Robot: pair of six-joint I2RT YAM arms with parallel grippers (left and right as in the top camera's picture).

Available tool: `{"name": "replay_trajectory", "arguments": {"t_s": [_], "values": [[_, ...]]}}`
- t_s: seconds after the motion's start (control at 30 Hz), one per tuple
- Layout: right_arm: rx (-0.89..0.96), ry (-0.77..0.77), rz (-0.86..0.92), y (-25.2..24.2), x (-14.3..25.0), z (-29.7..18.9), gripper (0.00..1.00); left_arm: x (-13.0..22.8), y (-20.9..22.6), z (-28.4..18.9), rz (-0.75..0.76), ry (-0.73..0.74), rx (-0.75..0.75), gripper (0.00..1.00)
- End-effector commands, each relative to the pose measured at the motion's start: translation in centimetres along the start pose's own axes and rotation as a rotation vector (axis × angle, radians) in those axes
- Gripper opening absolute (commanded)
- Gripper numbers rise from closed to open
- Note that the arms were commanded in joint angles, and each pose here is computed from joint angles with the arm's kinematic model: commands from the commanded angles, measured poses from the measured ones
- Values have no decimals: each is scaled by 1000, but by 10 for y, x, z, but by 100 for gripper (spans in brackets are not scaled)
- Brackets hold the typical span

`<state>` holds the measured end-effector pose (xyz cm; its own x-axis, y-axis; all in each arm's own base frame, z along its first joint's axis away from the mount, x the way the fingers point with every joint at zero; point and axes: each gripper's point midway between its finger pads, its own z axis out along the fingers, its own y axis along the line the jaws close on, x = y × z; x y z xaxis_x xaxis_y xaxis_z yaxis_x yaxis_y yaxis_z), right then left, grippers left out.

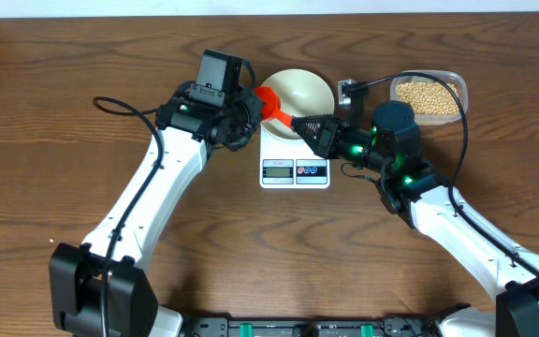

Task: Scoop item into bowl and weigh 50g on scale
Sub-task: 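Close the right gripper on the red scoop handle, then open the left gripper and carry the scoop right toward the bean tub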

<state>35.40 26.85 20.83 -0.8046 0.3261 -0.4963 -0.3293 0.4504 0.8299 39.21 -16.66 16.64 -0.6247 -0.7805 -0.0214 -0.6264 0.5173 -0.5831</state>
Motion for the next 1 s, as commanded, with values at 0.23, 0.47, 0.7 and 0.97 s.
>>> {"name": "replay_trajectory", "arguments": {"t_s": [0.23,0.47,0.7,0.97], "values": [[-6,-13,5,7,-3,4,10,2,3,1,5,16,-11,8],[-6,-12,4,7,-3,5,5,2,3,1,5,16,-12,7],[-6,-11,4,7,-2,5,1,2,3,1,5,16,-14,8],[9,-29,-9,4,-7,4,1,2,3,1,5,16,-14,29]]}}
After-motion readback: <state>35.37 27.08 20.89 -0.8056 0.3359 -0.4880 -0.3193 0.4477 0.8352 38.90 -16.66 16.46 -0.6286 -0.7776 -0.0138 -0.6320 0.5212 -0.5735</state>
